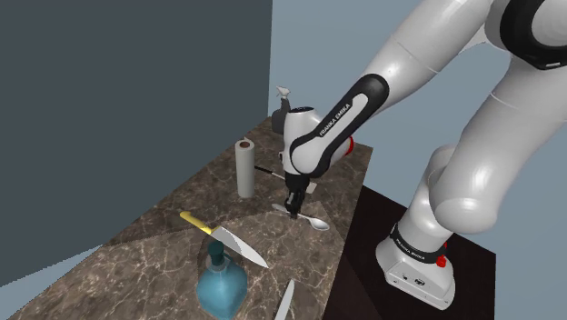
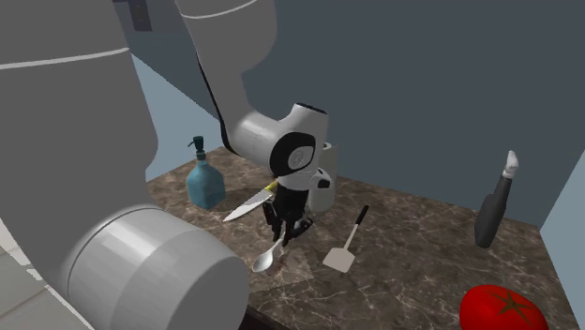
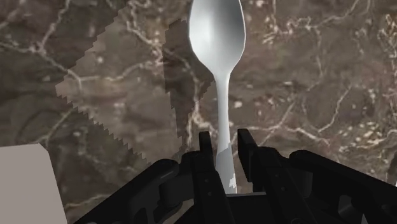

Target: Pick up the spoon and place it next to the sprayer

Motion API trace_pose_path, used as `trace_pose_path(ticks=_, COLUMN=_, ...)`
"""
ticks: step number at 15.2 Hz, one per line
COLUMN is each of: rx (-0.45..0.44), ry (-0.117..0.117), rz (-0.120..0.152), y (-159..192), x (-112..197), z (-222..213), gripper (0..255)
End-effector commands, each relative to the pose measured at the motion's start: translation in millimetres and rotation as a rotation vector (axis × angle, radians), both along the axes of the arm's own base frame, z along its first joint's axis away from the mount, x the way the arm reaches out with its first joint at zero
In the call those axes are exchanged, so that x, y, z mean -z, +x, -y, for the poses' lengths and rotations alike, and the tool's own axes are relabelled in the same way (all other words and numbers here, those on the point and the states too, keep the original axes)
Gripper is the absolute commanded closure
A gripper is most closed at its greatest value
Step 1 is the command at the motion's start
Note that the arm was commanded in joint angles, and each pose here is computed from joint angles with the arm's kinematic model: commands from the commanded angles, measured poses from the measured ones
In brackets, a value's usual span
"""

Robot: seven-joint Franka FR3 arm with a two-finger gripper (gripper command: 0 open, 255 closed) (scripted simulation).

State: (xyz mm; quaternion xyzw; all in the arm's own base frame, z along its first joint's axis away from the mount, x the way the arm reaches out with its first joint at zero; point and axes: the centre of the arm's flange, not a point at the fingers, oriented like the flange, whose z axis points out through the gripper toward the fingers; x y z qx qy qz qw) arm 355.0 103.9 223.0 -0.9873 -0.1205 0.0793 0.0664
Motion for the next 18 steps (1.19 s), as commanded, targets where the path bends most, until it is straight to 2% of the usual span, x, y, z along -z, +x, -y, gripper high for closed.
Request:
trace_pose_path(ticks=1, rx=-0.001, ry=0.0, rz=-0.001, y=1, x=-11, z=-1, gripper=255)
trace_pose_path(ticks=18, rx=-0.001, ry=0.0, rz=-0.001, y=1, x=-100, z=-1, gripper=255)
